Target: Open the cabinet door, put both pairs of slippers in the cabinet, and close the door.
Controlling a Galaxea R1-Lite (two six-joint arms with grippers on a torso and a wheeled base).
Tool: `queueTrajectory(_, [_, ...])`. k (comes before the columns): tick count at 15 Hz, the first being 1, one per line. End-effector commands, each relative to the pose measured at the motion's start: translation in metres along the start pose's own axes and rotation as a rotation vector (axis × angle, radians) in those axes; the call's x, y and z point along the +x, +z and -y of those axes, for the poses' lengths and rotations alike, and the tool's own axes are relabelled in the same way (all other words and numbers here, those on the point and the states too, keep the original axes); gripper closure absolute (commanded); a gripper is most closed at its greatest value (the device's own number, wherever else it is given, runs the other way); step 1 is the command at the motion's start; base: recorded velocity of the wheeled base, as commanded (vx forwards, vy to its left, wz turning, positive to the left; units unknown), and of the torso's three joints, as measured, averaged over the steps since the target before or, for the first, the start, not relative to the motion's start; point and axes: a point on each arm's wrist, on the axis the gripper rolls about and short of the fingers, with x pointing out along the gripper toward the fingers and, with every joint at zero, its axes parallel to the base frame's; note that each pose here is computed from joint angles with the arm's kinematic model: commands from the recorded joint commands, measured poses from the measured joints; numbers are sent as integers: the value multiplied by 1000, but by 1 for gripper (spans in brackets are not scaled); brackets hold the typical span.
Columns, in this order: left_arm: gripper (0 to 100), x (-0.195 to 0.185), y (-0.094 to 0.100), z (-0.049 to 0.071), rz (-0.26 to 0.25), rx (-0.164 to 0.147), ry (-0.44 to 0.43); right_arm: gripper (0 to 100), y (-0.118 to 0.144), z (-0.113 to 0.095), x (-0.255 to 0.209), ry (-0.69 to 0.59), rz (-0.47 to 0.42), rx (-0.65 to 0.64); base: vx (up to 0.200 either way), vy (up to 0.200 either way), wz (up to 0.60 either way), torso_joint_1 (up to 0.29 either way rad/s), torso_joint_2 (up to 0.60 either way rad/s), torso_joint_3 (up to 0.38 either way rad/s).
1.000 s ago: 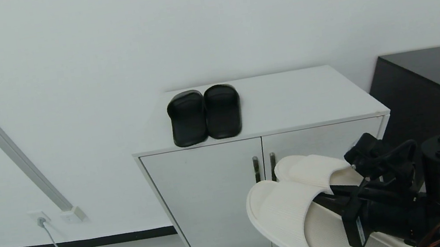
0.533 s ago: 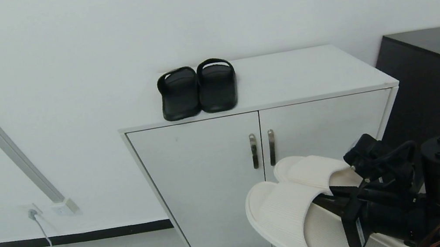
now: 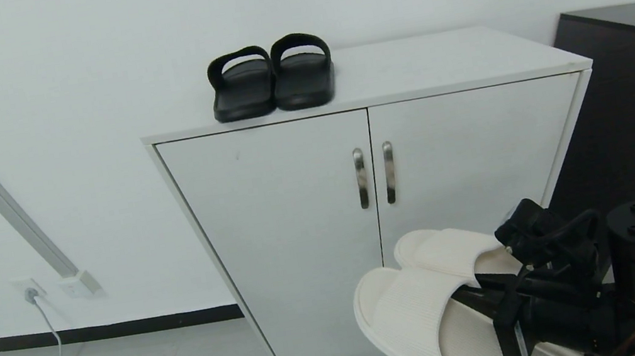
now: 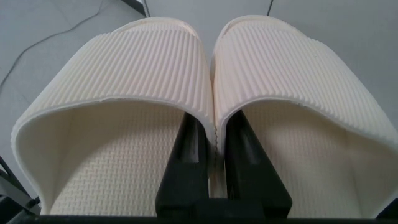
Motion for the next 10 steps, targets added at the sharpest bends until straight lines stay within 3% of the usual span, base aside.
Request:
queueTrajectory(1, [0, 0, 0, 0, 0, 5, 0, 100, 0, 0, 0, 1, 3, -1, 0, 0, 0, -124, 466, 344])
queueTrajectory(3, [0, 0, 0, 0, 0, 8, 0, 100, 1, 0, -1, 1, 6, -1, 0, 0, 0, -95, 459, 352])
queueTrajectory(5, [0, 0, 0, 0, 0, 35, -2, 100, 0, -1, -1, 4, 6, -1, 0, 0, 0, -73, 442, 369])
queueTrajectory(8, [0, 0, 0, 0, 0, 16, -12, 100, 0, -1, -1, 4, 4, -2, 0, 0, 0, -30, 439, 406])
queueTrajectory(10, [0, 0, 1, 1, 14, 30, -23, 100, 0, -1, -2, 4, 10, -1, 0, 0, 0, -5, 198, 190])
